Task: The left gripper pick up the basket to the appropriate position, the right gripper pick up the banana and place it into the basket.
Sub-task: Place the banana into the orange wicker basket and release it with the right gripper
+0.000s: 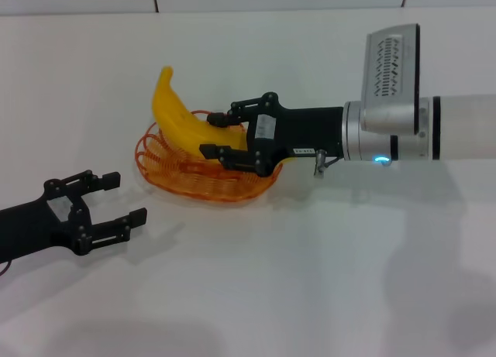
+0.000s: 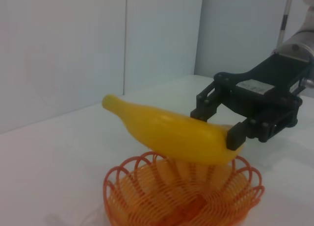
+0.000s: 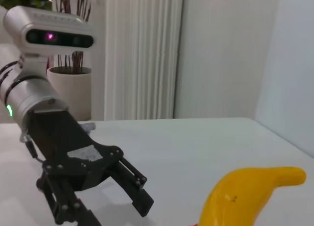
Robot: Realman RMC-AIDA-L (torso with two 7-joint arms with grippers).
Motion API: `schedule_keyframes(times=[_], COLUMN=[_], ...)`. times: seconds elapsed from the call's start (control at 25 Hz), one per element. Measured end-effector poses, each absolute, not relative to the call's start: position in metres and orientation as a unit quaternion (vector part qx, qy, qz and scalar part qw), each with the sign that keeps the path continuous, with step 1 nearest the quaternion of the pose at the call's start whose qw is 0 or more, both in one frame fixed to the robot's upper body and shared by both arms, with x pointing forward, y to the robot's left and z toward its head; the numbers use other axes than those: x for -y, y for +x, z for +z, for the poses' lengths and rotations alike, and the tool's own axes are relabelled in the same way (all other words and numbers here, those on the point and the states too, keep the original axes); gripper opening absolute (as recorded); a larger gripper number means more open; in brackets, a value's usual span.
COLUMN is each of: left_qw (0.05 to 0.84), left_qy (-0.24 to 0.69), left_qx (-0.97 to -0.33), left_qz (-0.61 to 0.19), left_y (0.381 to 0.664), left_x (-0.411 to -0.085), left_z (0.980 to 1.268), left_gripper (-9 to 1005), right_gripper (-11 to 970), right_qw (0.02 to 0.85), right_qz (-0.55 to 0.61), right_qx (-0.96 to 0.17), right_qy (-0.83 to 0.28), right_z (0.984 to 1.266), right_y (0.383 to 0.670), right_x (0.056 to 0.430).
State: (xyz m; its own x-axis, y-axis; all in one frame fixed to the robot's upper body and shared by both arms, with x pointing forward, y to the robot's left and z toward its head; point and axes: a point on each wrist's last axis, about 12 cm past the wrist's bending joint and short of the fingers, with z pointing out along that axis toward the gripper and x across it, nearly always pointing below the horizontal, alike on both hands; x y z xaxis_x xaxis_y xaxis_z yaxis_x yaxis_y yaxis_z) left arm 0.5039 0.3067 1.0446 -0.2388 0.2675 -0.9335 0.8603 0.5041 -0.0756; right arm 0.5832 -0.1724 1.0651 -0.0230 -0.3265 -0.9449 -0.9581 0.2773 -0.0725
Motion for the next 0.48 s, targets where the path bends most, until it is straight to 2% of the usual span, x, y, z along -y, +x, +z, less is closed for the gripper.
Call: schedule_keyframes(times=[0.36, 0.48], left_qw=[0.478, 0.478], left_qy=[0.388, 0.386], left_qx=[-0.725, -0.726], left_qz=[-0.310, -0.309], left_y=[0.5023, 0.5018], left_x=[-0.3079, -0.3087], left_z=[1.0437, 1.0435], left_gripper=[799, 799], right_gripper=[585, 722], right_qw=[0.480, 0.482], right_qz=[0.335, 0.342], right_qx=[-0.642, -0.638], right_qy=[-0.495, -0.493], right_z=[1.0664, 1.0679], right_y=[0.5838, 0.5826], right_x=[0.1733, 0.1741])
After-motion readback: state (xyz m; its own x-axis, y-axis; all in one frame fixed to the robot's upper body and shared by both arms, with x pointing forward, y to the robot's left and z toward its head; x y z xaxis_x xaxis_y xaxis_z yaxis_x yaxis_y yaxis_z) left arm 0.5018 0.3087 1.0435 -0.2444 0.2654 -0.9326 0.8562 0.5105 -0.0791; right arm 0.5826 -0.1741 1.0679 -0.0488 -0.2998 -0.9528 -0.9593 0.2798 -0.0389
